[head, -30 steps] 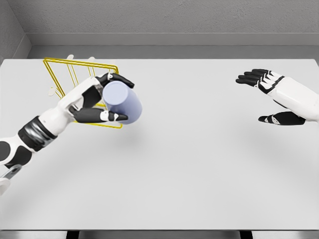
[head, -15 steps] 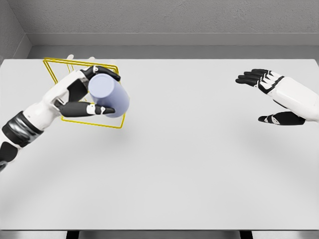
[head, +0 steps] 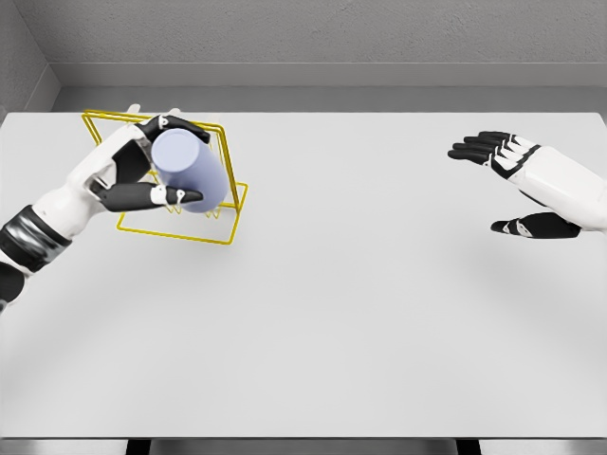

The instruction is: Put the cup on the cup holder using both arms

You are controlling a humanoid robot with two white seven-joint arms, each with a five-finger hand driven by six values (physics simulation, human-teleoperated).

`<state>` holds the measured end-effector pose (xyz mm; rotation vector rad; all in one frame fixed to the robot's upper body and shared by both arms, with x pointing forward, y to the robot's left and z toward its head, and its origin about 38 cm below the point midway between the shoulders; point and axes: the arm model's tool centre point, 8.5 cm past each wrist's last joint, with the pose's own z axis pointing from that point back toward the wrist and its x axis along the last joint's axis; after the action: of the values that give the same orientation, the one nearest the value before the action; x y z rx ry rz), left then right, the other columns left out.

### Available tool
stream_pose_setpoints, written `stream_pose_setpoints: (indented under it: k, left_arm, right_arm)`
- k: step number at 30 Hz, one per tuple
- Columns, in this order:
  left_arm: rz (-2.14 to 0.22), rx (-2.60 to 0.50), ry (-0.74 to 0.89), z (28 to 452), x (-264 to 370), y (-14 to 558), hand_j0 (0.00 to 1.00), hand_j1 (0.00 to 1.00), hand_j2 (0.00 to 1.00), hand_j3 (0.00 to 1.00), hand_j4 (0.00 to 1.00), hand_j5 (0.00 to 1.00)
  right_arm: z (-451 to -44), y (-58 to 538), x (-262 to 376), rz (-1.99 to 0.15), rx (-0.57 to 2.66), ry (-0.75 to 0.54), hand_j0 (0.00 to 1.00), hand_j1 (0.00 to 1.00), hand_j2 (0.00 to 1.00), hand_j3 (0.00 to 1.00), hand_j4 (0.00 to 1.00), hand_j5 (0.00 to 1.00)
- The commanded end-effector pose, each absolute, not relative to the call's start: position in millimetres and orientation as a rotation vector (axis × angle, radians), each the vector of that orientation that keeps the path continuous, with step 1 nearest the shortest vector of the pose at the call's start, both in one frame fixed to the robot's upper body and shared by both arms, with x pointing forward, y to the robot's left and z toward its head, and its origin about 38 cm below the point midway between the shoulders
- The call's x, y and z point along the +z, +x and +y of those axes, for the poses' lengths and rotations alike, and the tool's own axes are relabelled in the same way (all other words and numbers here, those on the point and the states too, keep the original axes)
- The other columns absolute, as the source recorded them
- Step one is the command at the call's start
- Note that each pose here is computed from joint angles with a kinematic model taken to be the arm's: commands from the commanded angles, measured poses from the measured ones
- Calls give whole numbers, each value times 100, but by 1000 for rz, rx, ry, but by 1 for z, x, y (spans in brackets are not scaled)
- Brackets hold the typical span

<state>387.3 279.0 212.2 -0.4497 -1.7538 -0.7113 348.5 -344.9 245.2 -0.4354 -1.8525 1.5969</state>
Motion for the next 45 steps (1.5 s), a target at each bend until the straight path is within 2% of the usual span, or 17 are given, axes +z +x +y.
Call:
stream_pose_setpoints:
  k: [1,5,7,8,10,13,14,30,39,45]
  left_arm:
    - [-1750,-700,-449,281,212,388,58,58,58,58,58,58]
    - [-1750,-700,-447,282,211,389,60,60,60,60,60,60]
    - [-1748,-700,-447,282,211,389,65,65,65,65,65,65]
    - [-1745,-699,-447,282,210,388,72,72,72,72,72,72]
    - [-1744,-700,-442,283,210,389,74,74,74,74,74,74]
    - [-1744,-701,-438,284,211,389,98,98,98,98,98,98]
    - [-1745,-702,-436,284,211,389,100,100,100,100,100,100]
    - [-1791,-727,-446,280,225,387,100,100,100,100,100,100]
    - [-1962,-782,-412,315,244,368,100,100,100,100,100,100]
    - [-1896,-788,-340,347,231,353,100,100,100,100,100,100]
  right_arm:
    - [-345,349,246,-1857,1589,-432,100,100,100,100,100,100]
    - [-345,348,246,-1858,1590,-432,100,100,100,100,100,100]
    - [-345,348,246,-1857,1591,-430,100,100,100,100,100,100]
    - [-345,348,246,-1857,1591,-430,100,100,100,100,100,100]
    - [-345,348,246,-1858,1590,-432,100,100,100,100,100,100]
    - [-345,348,246,-1857,1591,-430,100,100,100,100,100,100]
    - [-345,348,246,-1857,1591,-430,100,100,100,100,100,100]
    - [-345,349,246,-1858,1588,-431,100,100,100,100,100,100]
    - [-345,349,245,-1855,1588,-432,100,100,100,100,100,100]
    - [-346,349,245,-1854,1587,-432,100,100,100,100,100,100]
